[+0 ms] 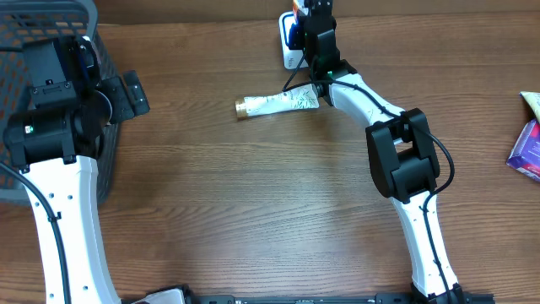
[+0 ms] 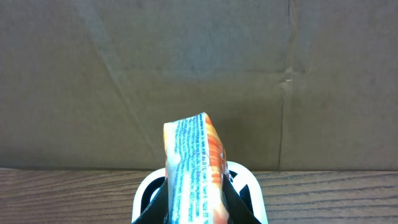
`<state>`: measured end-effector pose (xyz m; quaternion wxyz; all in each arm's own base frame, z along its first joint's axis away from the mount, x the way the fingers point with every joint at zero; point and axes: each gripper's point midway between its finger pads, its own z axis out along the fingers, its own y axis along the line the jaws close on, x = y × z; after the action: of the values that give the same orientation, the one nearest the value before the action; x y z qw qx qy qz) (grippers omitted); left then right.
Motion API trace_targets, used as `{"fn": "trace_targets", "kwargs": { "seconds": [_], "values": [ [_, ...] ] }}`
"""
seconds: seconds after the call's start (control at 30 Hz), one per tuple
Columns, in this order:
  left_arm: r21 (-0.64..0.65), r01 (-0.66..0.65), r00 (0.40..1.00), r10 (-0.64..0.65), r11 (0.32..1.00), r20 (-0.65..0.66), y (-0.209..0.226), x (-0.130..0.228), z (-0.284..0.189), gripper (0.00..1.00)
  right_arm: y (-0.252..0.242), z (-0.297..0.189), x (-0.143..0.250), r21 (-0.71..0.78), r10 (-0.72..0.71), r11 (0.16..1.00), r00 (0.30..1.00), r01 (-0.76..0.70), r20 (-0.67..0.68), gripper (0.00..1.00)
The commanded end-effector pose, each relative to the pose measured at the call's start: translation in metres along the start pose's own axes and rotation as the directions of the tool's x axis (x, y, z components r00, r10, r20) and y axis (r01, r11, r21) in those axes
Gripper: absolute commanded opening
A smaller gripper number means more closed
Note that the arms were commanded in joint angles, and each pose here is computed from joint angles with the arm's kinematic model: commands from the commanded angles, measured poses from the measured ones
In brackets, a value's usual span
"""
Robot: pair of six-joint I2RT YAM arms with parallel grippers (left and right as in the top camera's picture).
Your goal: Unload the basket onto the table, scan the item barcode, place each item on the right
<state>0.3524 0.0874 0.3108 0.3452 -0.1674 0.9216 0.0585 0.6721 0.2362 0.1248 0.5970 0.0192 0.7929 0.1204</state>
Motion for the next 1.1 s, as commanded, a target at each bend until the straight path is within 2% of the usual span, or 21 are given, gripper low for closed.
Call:
{"fn": "trace_targets", "kwargs": {
  "seconds": [0.0, 0.33, 0.53, 0.7, 0.87, 1.07],
  "values": [
    [-0.006, -0.013, 1.000, 0.013, 1.000, 0.022, 0.001, -0.006, -0.005, 1.00, 0.000, 0.000, -0.002, 0.007, 0.005, 1.000, 1.000, -0.005, 0.006, 0.04],
    [-0.006, -0.013, 1.000, 0.013, 1.000, 0.022, 0.001, -0.006, -0.005, 1.00, 0.001, 0.004, 0.006, 0.001, 0.001, 1.000, 1.000, -0.001, 0.020, 0.04],
    [-0.006, -0.013, 1.000, 0.013, 1.000, 0.022, 0.001, -0.006, -0.005, 1.00, 0.009, -0.010, -0.039, -0.002, -0.061, 0.998, 0.994, 0.062, 0.087, 0.04],
    [-0.006, -0.013, 1.000, 0.013, 1.000, 0.022, 0.001, -0.006, -0.005, 1.00, 0.015, -0.050, -0.102, 0.014, -0.064, 0.998, 0.995, 0.063, 0.077, 0.04],
    [-0.006, -0.013, 1.000, 0.013, 1.000, 0.022, 0.001, -0.006, -0.005, 1.00, -0.014, -0.105, -0.151, 0.167, -0.083, 0.983, 0.996, 0.080, 0.010, 0.04],
    [-0.006, -0.013, 1.000, 0.013, 1.000, 0.022, 0.001, -0.006, -0.005, 1.00, -0.093, -0.175, -0.164, 0.400, -0.001, 0.915, 0.988, 0.062, -0.152, 0.04]
  ]
}}
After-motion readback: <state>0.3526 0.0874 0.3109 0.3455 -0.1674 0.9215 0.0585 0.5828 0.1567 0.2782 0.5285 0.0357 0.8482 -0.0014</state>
